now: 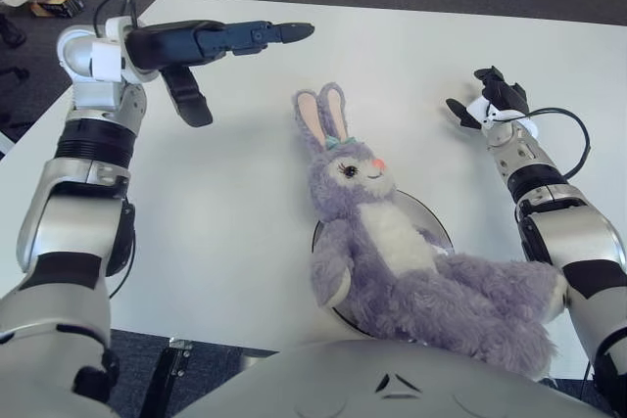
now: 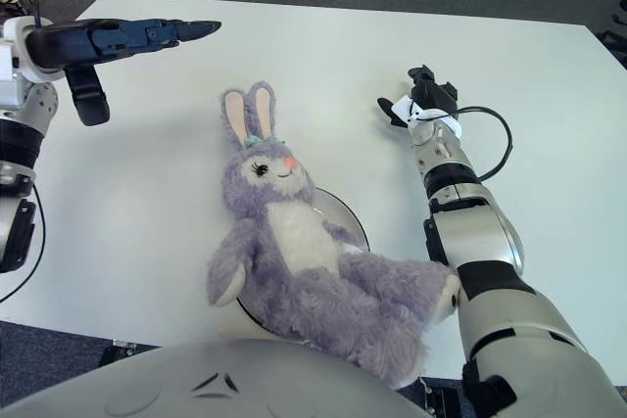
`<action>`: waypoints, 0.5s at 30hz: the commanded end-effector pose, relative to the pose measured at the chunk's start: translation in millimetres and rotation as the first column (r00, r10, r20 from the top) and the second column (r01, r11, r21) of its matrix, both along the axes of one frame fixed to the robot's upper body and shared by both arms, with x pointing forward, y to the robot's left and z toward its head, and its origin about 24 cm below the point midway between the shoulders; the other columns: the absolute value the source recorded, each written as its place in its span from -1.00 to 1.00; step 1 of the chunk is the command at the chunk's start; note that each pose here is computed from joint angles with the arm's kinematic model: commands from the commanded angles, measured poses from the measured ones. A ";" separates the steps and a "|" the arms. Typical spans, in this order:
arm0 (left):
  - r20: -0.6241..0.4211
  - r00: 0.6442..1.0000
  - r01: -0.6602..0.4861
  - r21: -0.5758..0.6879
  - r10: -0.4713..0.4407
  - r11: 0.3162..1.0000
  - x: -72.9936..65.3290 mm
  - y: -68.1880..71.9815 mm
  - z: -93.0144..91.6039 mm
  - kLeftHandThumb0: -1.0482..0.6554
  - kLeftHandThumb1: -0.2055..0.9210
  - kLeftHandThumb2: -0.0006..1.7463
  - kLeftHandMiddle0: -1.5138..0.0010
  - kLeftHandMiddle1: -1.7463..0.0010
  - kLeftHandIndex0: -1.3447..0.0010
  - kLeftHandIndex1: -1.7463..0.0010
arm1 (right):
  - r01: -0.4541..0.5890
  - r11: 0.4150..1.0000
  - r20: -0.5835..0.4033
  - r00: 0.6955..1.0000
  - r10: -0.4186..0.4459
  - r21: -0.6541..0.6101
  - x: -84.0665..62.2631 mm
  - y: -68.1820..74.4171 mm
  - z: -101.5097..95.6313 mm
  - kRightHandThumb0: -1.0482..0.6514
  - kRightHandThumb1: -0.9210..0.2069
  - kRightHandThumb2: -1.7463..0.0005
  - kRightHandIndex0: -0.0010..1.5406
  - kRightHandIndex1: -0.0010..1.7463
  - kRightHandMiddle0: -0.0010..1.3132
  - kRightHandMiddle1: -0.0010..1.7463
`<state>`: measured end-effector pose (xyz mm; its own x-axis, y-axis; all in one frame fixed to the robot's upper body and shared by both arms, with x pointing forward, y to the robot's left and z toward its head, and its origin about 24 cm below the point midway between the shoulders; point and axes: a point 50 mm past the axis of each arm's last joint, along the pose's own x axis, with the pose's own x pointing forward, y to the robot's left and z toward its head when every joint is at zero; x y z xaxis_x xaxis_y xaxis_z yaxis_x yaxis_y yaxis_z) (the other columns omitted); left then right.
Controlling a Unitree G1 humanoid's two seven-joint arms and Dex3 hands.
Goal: Put the doll into the plate.
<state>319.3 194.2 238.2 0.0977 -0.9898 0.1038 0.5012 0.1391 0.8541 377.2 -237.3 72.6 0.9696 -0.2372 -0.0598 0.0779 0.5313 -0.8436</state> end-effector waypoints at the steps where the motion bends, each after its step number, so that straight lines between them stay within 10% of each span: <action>1: 0.004 1.000 0.000 0.001 0.000 1.000 0.3 0.8 1.7 -1.00 1.00 -0.37 1.00 1.00 1.00 1.00 | -0.001 0.999 -0.146 0.989 0.008 0.047 -14.4 3.6 -34.2 -0.42 -0.73 0.11 -1.00 0.16 -1.00 -0.35; 11: 0.007 1.000 0.006 0.001 -0.006 1.000 -0.9 -0.4 2.5 -1.00 1.00 -0.37 1.00 1.00 1.00 1.00 | -0.001 0.999 -0.145 0.989 0.008 0.046 -15.3 1.6 -34.1 -0.42 -0.73 0.11 -1.00 0.15 -1.00 -0.35; 12: -0.352 0.904 -0.344 -0.269 0.241 0.900 30.8 8.1 -44.1 -1.00 1.00 -0.37 1.00 1.00 1.00 1.00 | 0.016 0.997 -0.105 0.994 -0.008 0.081 -17.4 4.3 -36.6 -0.42 -0.73 0.11 -1.00 0.15 -1.00 -0.35; 13: -0.607 0.707 -0.628 -0.304 0.363 0.717 44.0 8.5 -92.7 -0.73 0.77 -0.19 0.61 0.30 0.76 0.29 | 0.040 0.989 -0.054 0.998 -0.033 0.145 -20.3 6.1 -39.1 -0.44 -0.77 0.12 -1.00 0.20 -1.00 -0.34; 15: -0.803 0.405 -0.864 -0.181 0.436 0.469 44.7 7.0 -151.3 -0.50 0.54 0.00 0.25 -0.33 0.55 -0.34 | 0.072 0.965 0.022 0.997 -0.080 0.252 -25.7 7.8 -42.8 -0.45 -0.81 0.14 -0.97 0.27 -1.00 -0.27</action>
